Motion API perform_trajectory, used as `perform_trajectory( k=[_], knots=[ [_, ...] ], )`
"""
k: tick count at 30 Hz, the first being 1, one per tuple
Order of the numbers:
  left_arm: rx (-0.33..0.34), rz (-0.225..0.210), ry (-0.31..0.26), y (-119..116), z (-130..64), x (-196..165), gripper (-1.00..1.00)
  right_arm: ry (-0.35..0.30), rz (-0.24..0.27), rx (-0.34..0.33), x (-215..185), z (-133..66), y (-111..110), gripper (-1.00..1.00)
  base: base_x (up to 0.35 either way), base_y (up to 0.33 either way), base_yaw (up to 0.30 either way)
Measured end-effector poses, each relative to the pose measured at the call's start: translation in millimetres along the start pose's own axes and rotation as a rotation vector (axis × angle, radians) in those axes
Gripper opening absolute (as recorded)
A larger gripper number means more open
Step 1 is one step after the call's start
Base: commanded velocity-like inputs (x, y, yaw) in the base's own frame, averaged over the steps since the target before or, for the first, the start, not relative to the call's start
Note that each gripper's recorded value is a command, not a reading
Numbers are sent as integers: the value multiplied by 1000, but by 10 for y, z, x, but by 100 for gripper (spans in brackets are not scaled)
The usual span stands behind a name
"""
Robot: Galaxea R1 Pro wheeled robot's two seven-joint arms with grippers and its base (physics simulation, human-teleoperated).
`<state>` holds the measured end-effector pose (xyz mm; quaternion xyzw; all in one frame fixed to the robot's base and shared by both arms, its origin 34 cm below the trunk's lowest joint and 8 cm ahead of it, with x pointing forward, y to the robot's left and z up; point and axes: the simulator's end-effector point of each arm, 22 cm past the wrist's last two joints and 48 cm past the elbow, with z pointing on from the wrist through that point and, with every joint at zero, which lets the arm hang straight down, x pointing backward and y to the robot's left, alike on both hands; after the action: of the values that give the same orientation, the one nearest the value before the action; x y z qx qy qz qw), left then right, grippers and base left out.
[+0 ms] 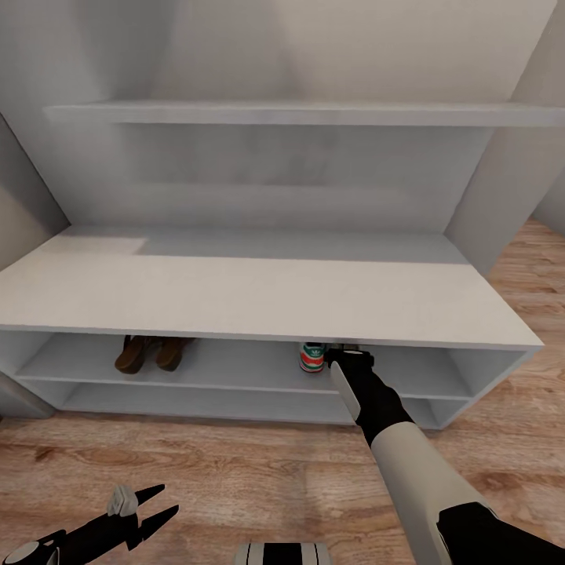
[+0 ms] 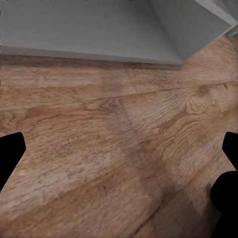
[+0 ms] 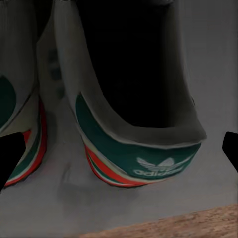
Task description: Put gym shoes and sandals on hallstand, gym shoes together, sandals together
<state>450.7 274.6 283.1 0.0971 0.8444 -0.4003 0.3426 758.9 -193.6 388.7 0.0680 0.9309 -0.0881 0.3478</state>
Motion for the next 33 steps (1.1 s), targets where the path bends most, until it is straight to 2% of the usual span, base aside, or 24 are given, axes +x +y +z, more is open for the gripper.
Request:
perform_trajectory(
  k=[16, 33],
  knots=[
    [-1, 1, 0, 7, -7, -3, 100, 0, 0, 0, 1, 1, 0, 100, -11, 0, 0],
    [-2, 1, -3, 12, -6, -11, 100, 1, 0, 0, 5, 5, 1, 100, -297, 0, 0]
  ],
)
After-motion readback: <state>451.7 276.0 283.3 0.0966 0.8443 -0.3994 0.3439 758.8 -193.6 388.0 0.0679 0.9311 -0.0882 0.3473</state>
